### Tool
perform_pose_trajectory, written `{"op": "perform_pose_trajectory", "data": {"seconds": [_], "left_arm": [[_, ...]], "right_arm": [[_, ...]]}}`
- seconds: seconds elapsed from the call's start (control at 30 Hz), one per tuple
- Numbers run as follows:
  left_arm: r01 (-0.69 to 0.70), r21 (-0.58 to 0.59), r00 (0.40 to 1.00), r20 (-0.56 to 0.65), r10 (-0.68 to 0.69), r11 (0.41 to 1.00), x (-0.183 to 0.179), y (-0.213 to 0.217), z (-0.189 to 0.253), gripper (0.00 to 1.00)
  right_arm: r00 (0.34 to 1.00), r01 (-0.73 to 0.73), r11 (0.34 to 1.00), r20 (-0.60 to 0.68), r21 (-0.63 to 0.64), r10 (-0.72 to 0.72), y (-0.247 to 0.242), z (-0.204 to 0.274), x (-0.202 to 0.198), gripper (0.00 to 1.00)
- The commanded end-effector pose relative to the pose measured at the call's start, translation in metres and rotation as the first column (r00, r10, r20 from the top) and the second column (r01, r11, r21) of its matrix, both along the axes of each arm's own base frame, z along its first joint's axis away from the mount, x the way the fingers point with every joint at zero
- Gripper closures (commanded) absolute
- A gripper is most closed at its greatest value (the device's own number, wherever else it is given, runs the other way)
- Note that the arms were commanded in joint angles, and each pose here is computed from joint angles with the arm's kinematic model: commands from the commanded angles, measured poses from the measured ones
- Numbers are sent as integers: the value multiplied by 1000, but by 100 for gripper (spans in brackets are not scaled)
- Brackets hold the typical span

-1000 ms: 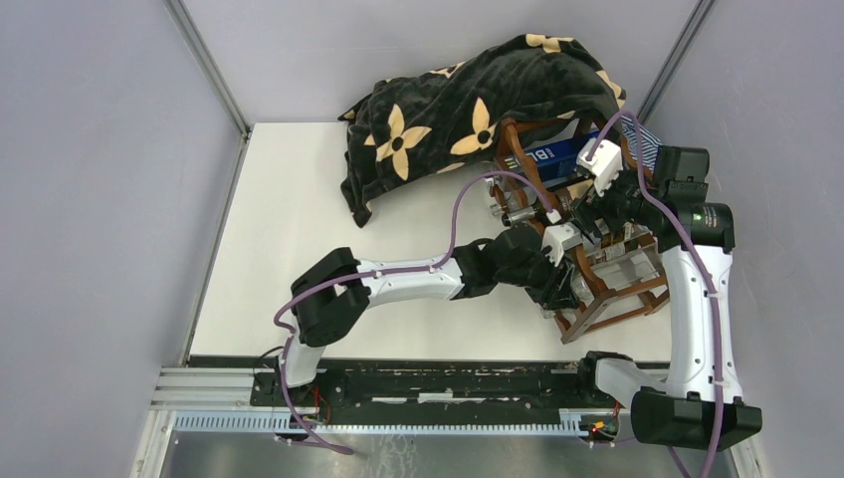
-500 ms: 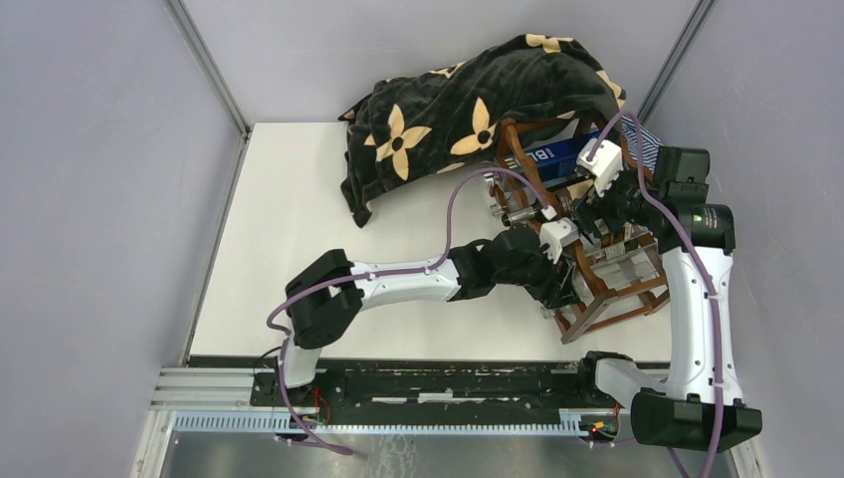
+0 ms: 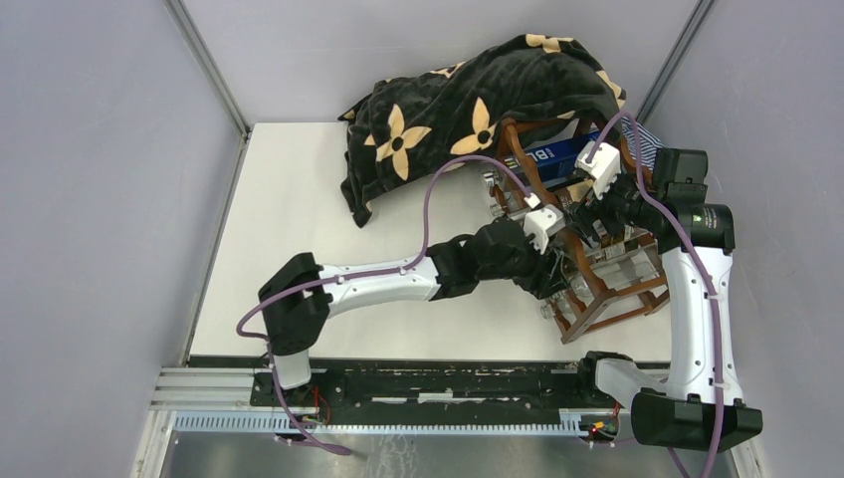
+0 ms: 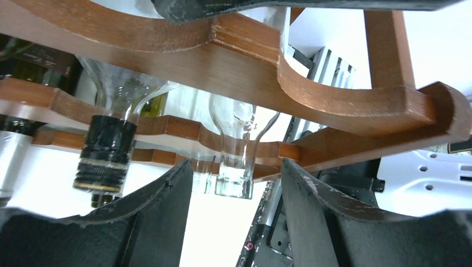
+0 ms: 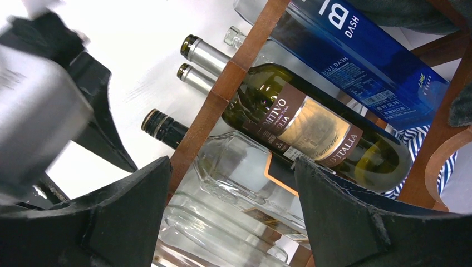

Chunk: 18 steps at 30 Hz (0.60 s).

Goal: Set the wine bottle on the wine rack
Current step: Reset both arms

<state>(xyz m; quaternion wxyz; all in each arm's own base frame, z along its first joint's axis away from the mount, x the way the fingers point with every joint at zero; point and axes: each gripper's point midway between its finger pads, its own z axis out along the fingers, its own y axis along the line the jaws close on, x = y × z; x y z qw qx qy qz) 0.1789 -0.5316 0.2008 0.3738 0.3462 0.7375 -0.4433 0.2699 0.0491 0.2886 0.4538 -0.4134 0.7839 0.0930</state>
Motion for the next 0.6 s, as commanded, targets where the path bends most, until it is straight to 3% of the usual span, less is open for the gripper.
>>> {"op": "perform_pose_trajectory", "data": {"seconds": [0.0, 0.07, 0.2, 0.27, 0.4, 0.57], "left_arm": [[-6, -38, 994, 107, 10, 999, -2, 20, 36, 36], [-12, -12, 994, 109, 13, 1000, -7, 29, 29, 40], [-12, 33, 996, 86, 9, 999, -16, 44, 12, 67], [-1, 58, 997, 75, -4, 998, -24, 46, 1, 76], [23, 104, 998, 53, -29, 994, -35, 40, -19, 84], [30, 127, 999, 39, -35, 991, -35, 28, -33, 86]], "right_arm": [[999, -17, 1000, 39, 23, 16, 6, 14, -4, 13], [999, -18, 1000, 39, 23, 17, 6, 14, -4, 13], [999, -16, 1000, 43, 25, 15, 6, 16, -4, 13], [999, -16, 1000, 46, 27, 14, 6, 18, -3, 13], [999, -13, 999, 48, 32, 12, 7, 19, -2, 13], [999, -10, 1000, 52, 29, 8, 6, 21, -2, 13]]}}
